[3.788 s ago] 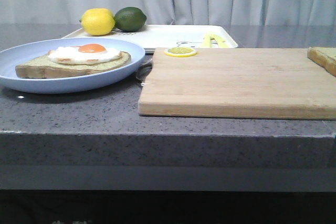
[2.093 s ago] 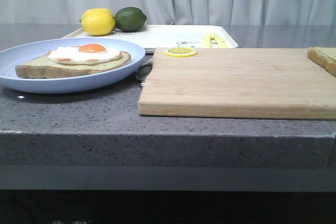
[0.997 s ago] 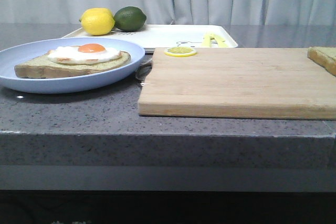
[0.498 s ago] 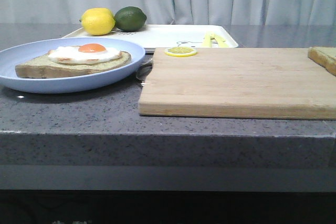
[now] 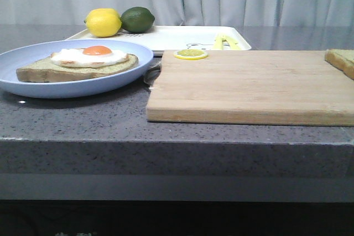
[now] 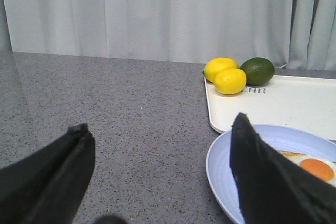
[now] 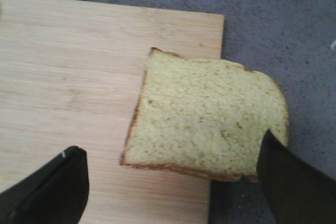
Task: Place bread and move sandwich to tray
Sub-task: 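Lower the right gripper onto the bread slice on the board and grasp it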
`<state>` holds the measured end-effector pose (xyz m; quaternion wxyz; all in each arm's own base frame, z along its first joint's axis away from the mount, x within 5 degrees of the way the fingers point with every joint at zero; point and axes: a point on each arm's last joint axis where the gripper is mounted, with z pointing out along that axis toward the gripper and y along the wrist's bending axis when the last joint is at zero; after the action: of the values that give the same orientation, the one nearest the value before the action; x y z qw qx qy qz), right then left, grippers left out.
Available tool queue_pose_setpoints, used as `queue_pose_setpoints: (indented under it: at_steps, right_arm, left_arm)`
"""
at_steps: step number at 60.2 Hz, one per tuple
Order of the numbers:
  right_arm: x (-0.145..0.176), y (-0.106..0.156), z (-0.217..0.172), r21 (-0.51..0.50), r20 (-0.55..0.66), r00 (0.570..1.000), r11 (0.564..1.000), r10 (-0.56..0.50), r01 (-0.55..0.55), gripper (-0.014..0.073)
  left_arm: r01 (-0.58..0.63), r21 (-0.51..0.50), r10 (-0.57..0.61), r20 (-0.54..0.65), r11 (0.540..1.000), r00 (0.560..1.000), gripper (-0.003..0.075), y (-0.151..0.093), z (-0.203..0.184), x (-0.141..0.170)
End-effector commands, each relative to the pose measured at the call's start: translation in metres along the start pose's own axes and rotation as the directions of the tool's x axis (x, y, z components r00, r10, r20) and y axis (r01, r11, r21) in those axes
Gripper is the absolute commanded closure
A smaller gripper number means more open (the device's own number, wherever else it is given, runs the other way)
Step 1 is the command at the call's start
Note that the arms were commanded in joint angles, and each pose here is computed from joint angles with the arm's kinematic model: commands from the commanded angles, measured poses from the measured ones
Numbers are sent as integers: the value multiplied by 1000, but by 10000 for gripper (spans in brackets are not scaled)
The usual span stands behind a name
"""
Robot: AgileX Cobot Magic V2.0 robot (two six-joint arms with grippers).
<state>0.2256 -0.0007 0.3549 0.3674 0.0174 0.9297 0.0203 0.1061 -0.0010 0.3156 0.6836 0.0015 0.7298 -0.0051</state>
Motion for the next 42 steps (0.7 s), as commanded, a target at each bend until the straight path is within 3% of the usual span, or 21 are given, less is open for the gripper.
queue_pose_setpoints:
  at_steps: [1, 13, 18, 29, 42]
  right_arm:
    - [-26, -16, 0, 38, 46, 997, 998, 55, -57, -57]
    - [-33, -66, 28, 115, -23, 970, 964, 244, -239, -57]
    - [-31, -85, 39, 99, -36, 951, 948, 307, -302, -57]
    - [-30, -94, 67, -117, -95, 949, 943, 301, -311, -57]
    - [-23, -102, 92, -122, -166, 942, 942, 291, -313, -57]
  left_arm:
    - [7, 0, -7, 111, 1000, 994, 188, 0, 0, -18]
    - [7, 0, -7, 111, 1000, 994, 188, 0, 0, -18]
    - [7, 0, -7, 111, 1000, 994, 188, 0, 0, -18]
    - [7, 0, -7, 111, 1000, 994, 188, 0, 0, -18]
    - [7, 0, -7, 111, 1000, 994, 188, 0, 0, -18]
